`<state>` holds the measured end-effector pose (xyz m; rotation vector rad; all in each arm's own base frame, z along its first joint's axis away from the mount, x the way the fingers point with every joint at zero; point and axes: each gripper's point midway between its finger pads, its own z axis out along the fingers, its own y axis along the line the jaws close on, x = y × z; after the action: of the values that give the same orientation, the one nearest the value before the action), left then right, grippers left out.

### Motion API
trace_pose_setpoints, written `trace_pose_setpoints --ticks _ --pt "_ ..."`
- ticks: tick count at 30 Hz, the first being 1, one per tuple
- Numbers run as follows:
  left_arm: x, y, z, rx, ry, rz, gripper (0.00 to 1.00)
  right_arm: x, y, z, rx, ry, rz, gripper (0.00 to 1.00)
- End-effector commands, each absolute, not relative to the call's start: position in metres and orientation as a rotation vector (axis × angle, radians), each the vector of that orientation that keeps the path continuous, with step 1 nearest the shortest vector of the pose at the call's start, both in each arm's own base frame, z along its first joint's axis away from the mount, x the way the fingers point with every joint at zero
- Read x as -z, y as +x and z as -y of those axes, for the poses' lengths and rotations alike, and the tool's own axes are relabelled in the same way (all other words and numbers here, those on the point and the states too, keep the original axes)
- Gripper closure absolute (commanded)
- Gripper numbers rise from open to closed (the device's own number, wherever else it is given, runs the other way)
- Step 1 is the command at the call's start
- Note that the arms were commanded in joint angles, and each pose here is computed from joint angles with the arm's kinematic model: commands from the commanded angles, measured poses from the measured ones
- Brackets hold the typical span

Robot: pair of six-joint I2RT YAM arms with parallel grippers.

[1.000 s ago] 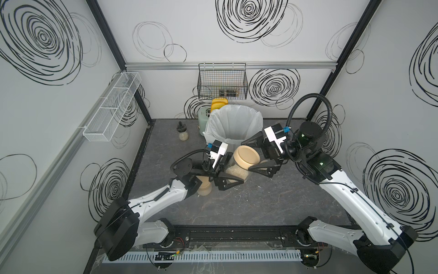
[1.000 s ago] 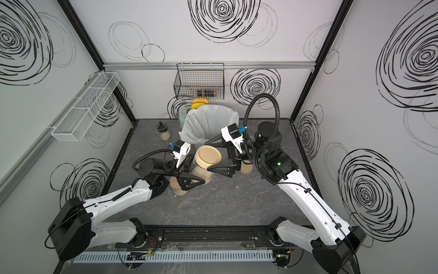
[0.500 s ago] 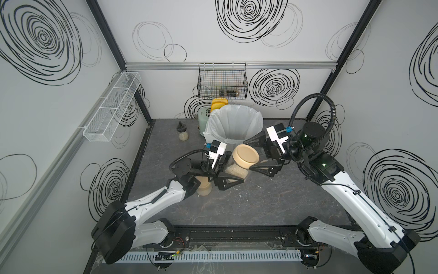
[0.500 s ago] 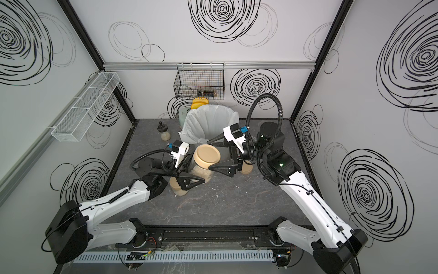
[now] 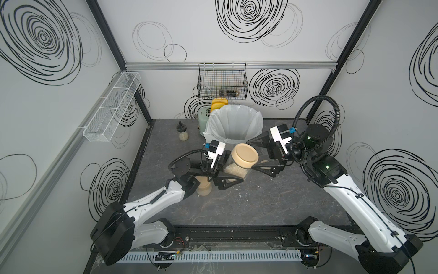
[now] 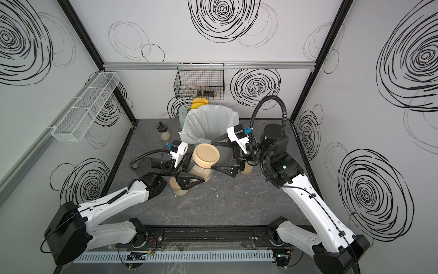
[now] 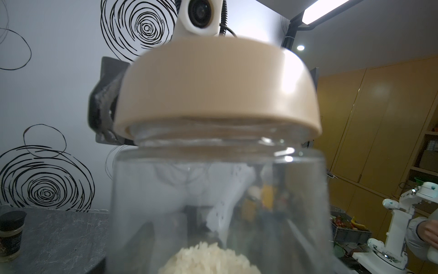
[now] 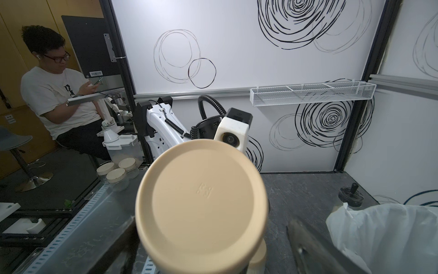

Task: Empty moldy rice from jars
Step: Unscrew the lid from the jar.

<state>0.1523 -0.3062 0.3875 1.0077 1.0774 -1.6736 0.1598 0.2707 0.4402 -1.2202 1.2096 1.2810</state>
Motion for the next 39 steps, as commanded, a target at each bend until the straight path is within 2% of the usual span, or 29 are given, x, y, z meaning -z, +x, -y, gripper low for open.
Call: trace_pose_setpoints --ticks 1,16,28,39 --pt "-0.423 0.132 0.288 1.59 1.038 -0.862 0.43 -0.433 0.17 -0.268 -1.243 -1.181 -1.254 0.02" --pt "-0.419 0.153 0.275 1.488 0.976 -0.922 0.43 -0.423 0.176 -0.249 -1.184 -1.103 -1.338 0.02" --pt "-0.396 0.209 0.266 1.008 0.836 -1.164 0.42 -0.424 0.2 -0.22 -1.049 -0.801 -1.56 0.02" --pt "-0.391 0.214 0.271 0.822 0.797 -1.176 0.42 -0.459 0.224 -0.23 -1.151 -0.609 -1.55 0.02"
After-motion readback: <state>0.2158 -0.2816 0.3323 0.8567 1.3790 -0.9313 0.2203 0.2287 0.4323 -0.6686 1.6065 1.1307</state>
